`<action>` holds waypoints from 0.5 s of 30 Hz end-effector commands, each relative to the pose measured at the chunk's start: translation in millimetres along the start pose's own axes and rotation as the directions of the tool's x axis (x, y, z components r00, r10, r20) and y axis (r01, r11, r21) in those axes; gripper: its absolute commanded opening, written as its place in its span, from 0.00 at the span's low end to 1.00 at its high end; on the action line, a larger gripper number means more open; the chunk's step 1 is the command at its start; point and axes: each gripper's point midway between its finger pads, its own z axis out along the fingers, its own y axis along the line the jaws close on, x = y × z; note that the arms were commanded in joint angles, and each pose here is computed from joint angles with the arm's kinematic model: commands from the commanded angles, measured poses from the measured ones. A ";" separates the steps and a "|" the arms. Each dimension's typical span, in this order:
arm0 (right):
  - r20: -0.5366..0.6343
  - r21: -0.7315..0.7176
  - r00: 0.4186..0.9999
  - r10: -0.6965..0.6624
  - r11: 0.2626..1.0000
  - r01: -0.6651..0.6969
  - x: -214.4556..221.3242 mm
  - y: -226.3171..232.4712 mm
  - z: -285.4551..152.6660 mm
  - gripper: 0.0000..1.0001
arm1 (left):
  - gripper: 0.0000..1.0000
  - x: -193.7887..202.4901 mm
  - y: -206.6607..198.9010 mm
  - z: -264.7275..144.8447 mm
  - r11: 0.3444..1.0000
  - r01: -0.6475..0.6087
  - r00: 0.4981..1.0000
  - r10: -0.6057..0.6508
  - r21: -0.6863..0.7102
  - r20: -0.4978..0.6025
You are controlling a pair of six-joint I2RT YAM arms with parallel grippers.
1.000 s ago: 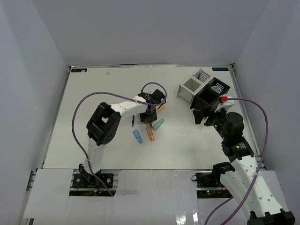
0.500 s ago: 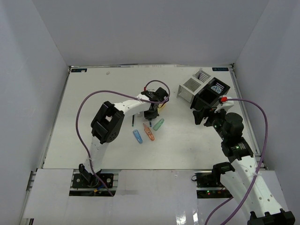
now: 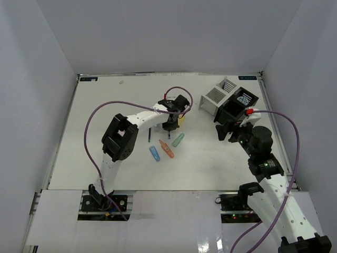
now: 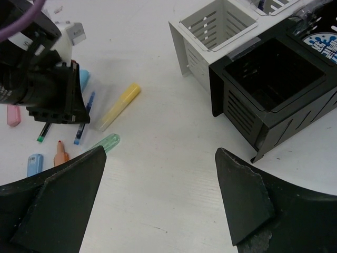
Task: Sort the stationery into containers
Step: Pick up the pen from the center of the board.
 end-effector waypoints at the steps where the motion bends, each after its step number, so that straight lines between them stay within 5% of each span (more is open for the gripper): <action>1: 0.030 -0.068 0.999 -0.026 0.997 0.028 -17.9 14.3 -1.0 0.91 | 0.00 -56.4 -12.5 -86.0 0.984 -0.017 0.978 -0.021 0.176 0.209; 6: -0.006 -0.201 0.999 -0.034 0.979 0.032 -28.0 40.3 0.2 0.90 | 0.00 -61.4 -39.8 -153.5 0.826 -0.327 0.895 0.116 0.458 0.430; 11: -0.059 -0.360 0.998 0.010 0.933 -0.031 -43.7 73.5 6.3 0.91 | 0.00 -39.1 -35.5 -199.2 0.632 -0.579 0.760 0.190 0.515 0.622; 15: -0.034 -0.445 0.998 0.046 0.894 -0.056 -75.6 94.3 10.8 0.92 | 0.00 -29.5 -30.5 -218.5 0.537 -0.696 0.666 0.233 0.477 0.709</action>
